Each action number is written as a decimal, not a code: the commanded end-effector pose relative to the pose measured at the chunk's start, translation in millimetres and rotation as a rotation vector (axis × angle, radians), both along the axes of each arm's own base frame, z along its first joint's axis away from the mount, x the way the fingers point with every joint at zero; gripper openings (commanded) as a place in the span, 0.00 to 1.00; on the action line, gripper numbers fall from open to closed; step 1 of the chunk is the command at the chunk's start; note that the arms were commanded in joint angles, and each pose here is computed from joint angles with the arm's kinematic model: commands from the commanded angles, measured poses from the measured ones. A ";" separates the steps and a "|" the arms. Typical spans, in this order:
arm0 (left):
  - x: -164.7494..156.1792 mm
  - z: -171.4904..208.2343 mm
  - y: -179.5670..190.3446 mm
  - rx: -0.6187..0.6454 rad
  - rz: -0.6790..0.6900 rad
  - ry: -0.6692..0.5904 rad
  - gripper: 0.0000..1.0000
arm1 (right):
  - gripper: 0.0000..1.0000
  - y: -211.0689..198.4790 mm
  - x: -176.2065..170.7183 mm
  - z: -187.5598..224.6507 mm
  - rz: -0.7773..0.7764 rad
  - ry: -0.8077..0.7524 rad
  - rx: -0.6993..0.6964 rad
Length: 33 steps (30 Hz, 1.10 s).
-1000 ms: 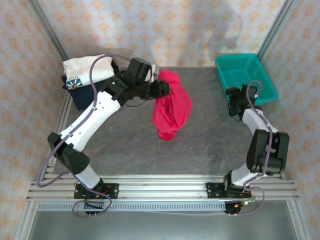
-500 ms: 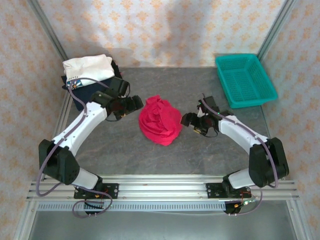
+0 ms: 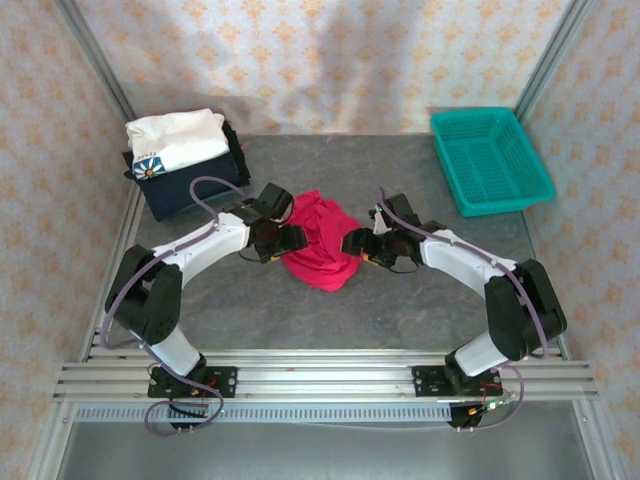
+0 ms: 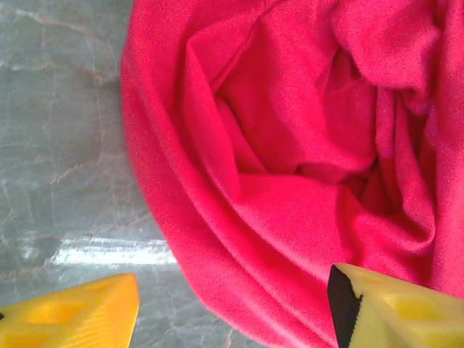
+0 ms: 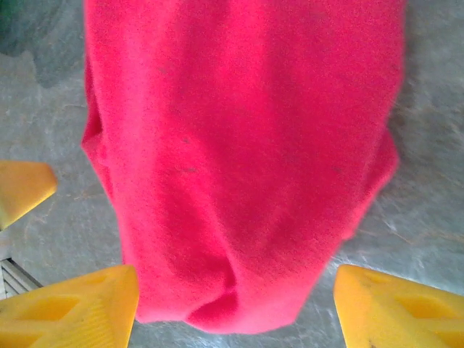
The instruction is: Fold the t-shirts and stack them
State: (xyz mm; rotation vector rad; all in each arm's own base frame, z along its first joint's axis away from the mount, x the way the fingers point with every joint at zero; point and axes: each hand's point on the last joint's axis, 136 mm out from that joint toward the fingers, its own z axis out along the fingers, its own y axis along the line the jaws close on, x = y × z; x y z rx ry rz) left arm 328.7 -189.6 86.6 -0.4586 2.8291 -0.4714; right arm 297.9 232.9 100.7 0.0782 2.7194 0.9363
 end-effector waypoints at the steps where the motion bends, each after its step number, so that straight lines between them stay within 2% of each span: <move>1: 30.2 -1.3 -1.0 0.033 0.049 -0.064 0.68 | 0.69 11.2 15.7 7.0 0.017 -0.038 0.004; 5: 43.7 -15.2 -6.7 0.037 0.055 -0.063 0.68 | 0.67 7.5 26.5 -3.6 -0.017 -0.034 -0.048; 8: 50.6 -30.5 -11.0 0.061 0.043 -0.038 0.62 | 0.65 8.3 38.0 -13.4 -0.036 -0.037 -0.070; 11: 58.9 -43.4 -19.6 0.065 0.014 -0.020 0.34 | 0.59 17.2 54.0 -15.9 -0.062 -0.056 -0.038; 13: 63.6 -43.9 -26.1 0.066 -0.011 -0.013 0.09 | 0.46 22.5 64.2 -19.6 -0.075 -0.055 -0.027; 14: 65.5 -39.4 -28.6 0.060 -0.018 -0.019 0.02 | 0.36 24.6 67.1 -21.2 -0.077 -0.046 -0.027; 15: 68.9 -28.5 -30.6 0.050 -0.022 -0.040 0.00 | 0.20 27.0 70.7 -19.8 -0.076 -0.043 -0.024; 16: 71.6 -13.0 -32.4 0.046 -0.029 -0.074 0.00 | 0.10 28.8 74.5 -12.9 -0.075 -0.054 -0.020; 17: 74.4 7.5 -34.5 0.041 -0.040 -0.118 0.00 | 0.08 28.6 78.4 0.3 -0.082 -0.085 -0.012; 22: 78.7 121.9 -38.3 -0.012 -0.060 -0.352 0.00 | 0.03 -2.6 98.0 86.8 -0.190 -0.308 0.001; 27: 75.6 203.3 -59.6 -0.116 -0.101 -0.515 0.00 | 0.02 -49.6 104.6 164.0 -0.306 -0.458 0.031; 33: 67.8 294.7 -95.1 -0.276 -0.164 -0.700 0.00 | 0.04 -110.4 97.3 253.6 -0.418 -0.615 0.037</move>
